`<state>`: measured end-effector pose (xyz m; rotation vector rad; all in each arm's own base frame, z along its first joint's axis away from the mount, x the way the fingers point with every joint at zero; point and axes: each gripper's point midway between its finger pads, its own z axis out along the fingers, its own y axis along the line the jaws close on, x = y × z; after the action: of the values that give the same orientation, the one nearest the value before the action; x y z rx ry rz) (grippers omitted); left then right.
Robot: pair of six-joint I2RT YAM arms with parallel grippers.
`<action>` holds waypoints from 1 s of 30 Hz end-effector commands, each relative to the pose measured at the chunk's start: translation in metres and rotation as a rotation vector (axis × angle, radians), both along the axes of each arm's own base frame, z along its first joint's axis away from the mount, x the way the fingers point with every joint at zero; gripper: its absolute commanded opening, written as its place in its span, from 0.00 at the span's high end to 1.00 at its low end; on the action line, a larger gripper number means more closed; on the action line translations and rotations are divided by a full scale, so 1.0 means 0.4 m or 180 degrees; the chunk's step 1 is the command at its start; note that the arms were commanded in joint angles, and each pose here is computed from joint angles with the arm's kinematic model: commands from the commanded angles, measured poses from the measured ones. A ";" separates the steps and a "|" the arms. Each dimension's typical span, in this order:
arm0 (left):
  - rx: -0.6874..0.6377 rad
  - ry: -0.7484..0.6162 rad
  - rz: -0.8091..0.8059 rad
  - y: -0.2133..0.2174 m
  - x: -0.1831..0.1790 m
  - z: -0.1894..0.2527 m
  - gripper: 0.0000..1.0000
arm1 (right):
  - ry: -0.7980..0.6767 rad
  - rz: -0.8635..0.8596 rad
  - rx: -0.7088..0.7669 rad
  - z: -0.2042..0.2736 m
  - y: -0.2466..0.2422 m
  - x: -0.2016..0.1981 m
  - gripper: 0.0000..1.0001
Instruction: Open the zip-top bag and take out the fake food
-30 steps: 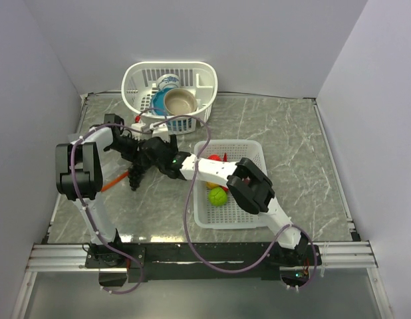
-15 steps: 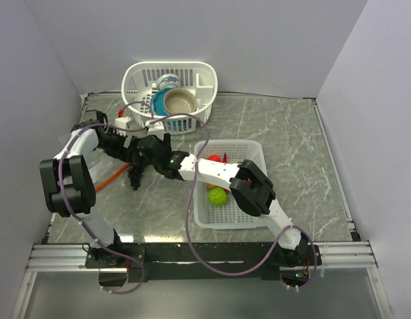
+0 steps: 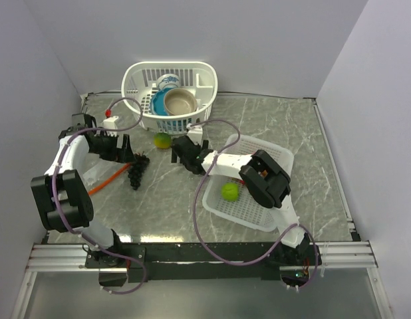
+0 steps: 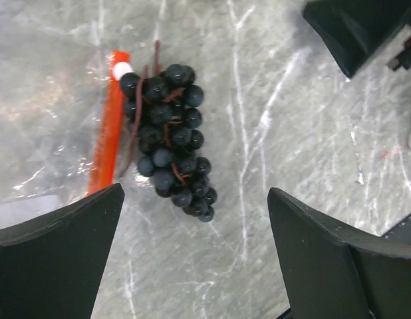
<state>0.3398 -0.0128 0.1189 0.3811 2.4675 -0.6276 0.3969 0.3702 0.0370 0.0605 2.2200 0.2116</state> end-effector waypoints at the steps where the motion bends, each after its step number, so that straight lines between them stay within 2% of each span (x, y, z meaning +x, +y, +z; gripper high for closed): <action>1: -0.0178 -0.0013 -0.0152 -0.039 -0.026 0.018 0.03 | -0.0286 0.0066 0.0333 0.126 0.107 0.045 0.00; 9: 0.0085 0.0028 -0.0230 -0.046 -0.052 -0.073 0.03 | -0.0426 0.0372 0.0605 0.184 0.181 0.052 0.00; 18: 0.0379 -0.0058 -0.0255 -0.037 -0.039 -0.137 0.03 | -0.0372 0.0446 0.0431 0.166 0.249 0.106 0.00; 23: 0.0479 -0.0066 -0.0247 -0.039 -0.026 -0.174 0.03 | -0.0329 0.0327 0.0267 0.139 0.247 0.140 0.00; 30: 0.0556 -0.0100 -0.0183 -0.033 -0.009 -0.195 0.01 | -0.0248 0.0275 0.0334 0.102 0.267 0.167 0.00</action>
<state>0.3258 -0.0266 0.0424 0.5141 2.5301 -0.4690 0.4527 0.4789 0.0761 -0.0288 2.1333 0.3825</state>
